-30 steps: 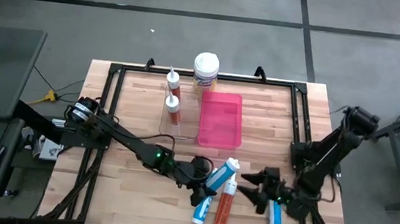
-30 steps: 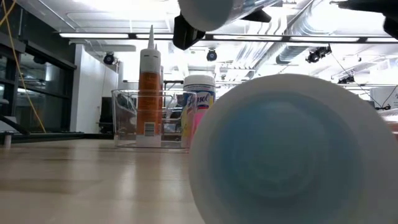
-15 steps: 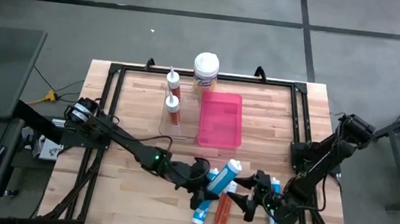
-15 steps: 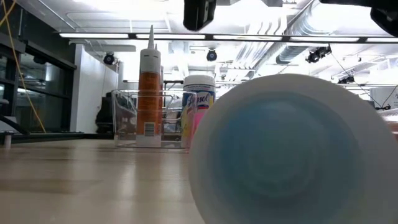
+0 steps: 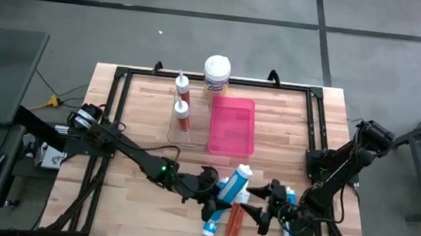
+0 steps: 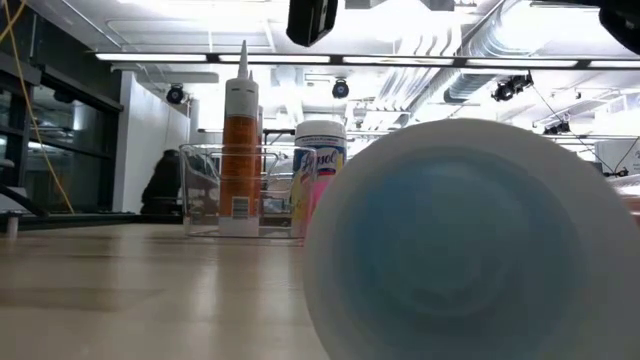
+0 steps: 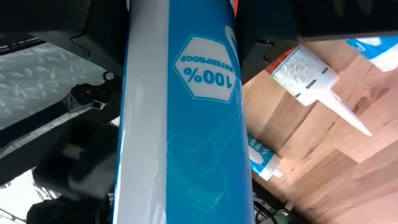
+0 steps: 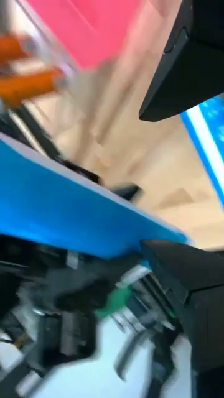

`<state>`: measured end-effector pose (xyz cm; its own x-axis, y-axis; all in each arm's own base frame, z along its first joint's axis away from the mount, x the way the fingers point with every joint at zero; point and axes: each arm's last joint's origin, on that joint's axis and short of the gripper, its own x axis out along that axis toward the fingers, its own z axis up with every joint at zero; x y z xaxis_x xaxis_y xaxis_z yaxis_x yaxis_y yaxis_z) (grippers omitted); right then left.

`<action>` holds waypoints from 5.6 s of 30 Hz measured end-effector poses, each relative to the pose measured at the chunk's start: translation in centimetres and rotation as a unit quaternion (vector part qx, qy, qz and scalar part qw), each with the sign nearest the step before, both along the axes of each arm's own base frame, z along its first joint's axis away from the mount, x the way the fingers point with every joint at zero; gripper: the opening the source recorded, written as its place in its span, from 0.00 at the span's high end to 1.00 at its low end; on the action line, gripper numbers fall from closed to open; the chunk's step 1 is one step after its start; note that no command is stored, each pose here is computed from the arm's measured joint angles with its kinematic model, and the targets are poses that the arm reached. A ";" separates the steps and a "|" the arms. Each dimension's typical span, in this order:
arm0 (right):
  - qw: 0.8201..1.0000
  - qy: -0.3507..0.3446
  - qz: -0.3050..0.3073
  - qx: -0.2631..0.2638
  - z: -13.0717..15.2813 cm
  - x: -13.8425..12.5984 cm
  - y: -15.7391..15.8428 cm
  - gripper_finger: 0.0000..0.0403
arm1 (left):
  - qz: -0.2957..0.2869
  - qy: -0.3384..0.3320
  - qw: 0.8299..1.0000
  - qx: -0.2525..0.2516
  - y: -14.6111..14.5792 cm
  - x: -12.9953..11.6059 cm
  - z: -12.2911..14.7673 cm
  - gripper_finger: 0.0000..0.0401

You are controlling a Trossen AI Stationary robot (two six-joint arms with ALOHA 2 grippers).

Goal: Pick & place silicon tubes, Sealant and Lysol wipes
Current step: Put the left blue sealant into the pink container

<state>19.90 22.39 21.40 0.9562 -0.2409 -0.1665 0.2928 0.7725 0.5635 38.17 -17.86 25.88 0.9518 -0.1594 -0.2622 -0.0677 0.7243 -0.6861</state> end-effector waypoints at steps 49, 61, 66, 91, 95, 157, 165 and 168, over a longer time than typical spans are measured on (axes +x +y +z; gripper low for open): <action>0.985 -0.131 0.107 0.027 4.3 7.4 -6.2 0.53 | -0.012 -0.064 0.998 0.020 -0.4 0.1 1.1 0.53; 0.991 -0.094 0.099 0.009 3.4 7.4 -6.3 0.53 | 0.017 -0.047 0.999 0.004 -0.2 0.1 0.8 0.18; 0.993 -0.074 0.094 0.018 2.9 7.4 -6.3 0.53 | 0.016 -0.043 0.999 -0.006 -0.2 0.1 0.8 0.11; 0.997 0.037 0.018 0.058 6.2 4.3 -14.0 0.53 | 0.145 0.096 0.979 0.109 1.3 -9.9 6.6 0.14; 0.996 0.036 0.014 0.085 6.8 4.6 -16.9 0.53 | 0.173 0.105 0.971 0.126 0.5 -12.8 7.0 0.14; 0.885 0.295 -0.144 0.329 -1.7 15.1 -36.2 0.53 | 0.268 0.135 0.948 0.109 -1.3 -21.8 5.3 0.14; 0.883 0.297 -0.142 0.334 -1.8 15.1 -36.1 0.34 | 0.267 0.135 0.948 0.110 -1.2 -21.8 5.3 0.14; 0.884 0.296 -0.138 0.333 -1.7 15.1 -36.0 0.32 | 0.267 0.135 0.948 0.110 -1.2 -21.8 5.3 0.14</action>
